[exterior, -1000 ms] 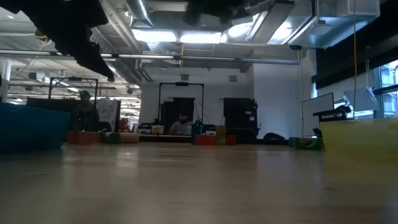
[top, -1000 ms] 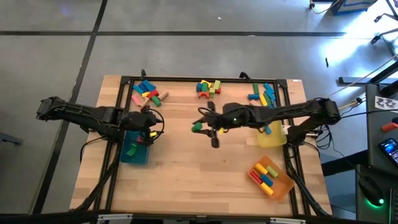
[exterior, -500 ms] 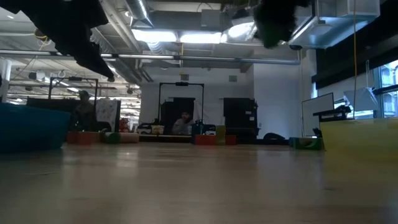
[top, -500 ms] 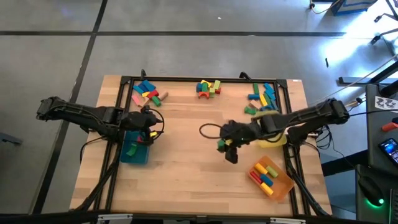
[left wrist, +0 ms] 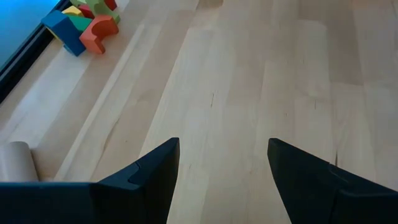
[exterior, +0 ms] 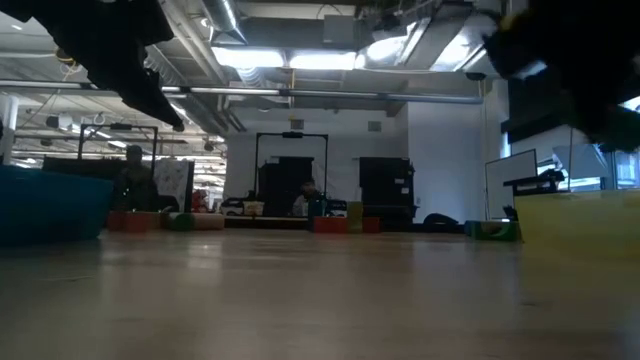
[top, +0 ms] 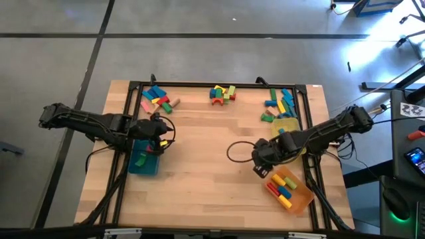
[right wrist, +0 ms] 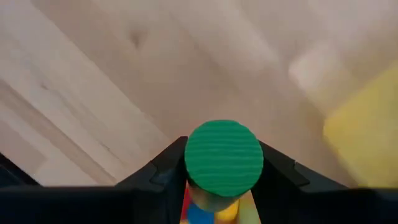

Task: Sort blocks by size
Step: Put the green cylindrical block into the orange bin

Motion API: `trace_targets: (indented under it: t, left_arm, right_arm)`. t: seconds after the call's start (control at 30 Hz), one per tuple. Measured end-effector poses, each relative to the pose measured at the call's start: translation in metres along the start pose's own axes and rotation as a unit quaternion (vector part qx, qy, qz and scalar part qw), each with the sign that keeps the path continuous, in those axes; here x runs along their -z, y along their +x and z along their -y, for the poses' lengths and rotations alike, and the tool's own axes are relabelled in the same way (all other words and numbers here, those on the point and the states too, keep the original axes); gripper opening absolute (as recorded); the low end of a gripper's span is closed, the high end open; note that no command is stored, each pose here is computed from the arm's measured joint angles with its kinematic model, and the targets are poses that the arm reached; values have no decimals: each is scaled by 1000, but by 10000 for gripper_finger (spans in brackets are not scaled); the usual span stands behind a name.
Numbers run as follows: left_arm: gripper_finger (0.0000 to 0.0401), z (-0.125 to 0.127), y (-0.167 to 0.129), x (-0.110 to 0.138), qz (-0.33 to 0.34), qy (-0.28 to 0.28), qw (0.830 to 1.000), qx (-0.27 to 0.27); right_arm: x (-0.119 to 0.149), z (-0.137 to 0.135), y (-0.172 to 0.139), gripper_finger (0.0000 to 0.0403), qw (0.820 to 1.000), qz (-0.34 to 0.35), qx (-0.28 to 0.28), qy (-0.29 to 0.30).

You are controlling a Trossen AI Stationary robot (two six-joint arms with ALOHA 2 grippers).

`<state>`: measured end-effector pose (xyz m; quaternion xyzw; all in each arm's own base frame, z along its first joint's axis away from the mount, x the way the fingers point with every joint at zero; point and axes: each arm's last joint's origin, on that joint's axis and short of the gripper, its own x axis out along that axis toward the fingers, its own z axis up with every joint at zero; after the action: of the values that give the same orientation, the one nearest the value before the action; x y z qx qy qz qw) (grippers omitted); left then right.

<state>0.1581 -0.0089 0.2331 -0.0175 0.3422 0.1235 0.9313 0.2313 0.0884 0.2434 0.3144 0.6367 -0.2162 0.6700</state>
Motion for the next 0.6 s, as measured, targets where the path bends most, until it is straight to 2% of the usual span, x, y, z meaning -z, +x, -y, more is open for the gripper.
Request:
trace_targets:
  t: [0.1, 0.2, 0.6]
  left_arm:
    - [230, 0, 0, 0, 0, 6, 1000, 0]
    - [230, 0, 0, 0, 0, 8, 1000, 0]
    - [230, 0, 0, 0, 1, 6, 1000, 0]
  right_arm:
    - [13, 7, 18, 140, 997, -60, 18, 38]
    - [25, 11, 27, 138, 994, -96, 30, 47]
    - [36, 12, 29, 144, 992, -109, 49, 47]
